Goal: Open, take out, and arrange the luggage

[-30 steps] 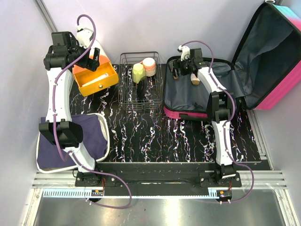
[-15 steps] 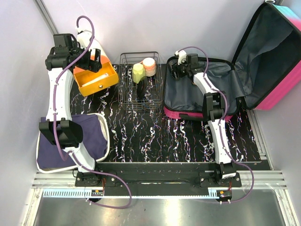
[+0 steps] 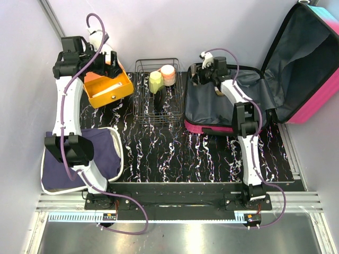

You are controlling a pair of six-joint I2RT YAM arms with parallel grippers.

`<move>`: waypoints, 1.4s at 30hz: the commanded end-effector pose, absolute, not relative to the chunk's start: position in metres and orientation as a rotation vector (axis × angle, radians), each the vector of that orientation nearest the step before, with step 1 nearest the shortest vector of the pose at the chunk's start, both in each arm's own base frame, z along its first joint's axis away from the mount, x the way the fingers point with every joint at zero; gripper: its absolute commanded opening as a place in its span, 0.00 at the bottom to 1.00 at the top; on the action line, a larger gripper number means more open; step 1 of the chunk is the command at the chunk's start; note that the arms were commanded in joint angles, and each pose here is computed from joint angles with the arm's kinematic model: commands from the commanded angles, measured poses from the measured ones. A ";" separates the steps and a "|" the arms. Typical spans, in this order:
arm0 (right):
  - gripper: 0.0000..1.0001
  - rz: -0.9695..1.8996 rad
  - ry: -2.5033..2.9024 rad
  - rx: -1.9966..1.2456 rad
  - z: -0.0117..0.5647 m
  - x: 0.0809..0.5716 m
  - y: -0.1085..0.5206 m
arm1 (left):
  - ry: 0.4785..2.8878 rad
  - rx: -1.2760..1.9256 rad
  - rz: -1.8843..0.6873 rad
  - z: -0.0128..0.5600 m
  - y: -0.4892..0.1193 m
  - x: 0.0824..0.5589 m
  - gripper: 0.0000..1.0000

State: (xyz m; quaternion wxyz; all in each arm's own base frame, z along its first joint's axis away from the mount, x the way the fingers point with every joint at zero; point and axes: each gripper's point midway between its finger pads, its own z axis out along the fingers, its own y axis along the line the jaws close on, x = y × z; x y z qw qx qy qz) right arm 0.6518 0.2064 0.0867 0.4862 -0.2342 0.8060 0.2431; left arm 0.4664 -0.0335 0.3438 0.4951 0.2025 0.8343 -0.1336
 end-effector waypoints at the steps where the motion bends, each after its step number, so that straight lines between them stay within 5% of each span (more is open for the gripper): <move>1: 0.00 0.806 1.561 -0.593 0.299 0.613 0.231 | 1.823 0.498 -0.559 0.389 -0.079 0.475 0.97; 10: 0.00 1.276 1.331 -0.778 0.383 0.501 0.298 | 1.527 0.444 -1.068 0.436 -0.162 0.471 0.97; 25: 0.00 1.508 1.191 -0.952 0.406 0.417 0.365 | 1.462 0.469 -1.296 0.429 -0.227 0.450 0.94; 42: 0.00 1.592 1.200 -0.950 0.404 0.417 0.381 | 1.469 0.490 -1.380 0.415 -0.247 0.444 0.58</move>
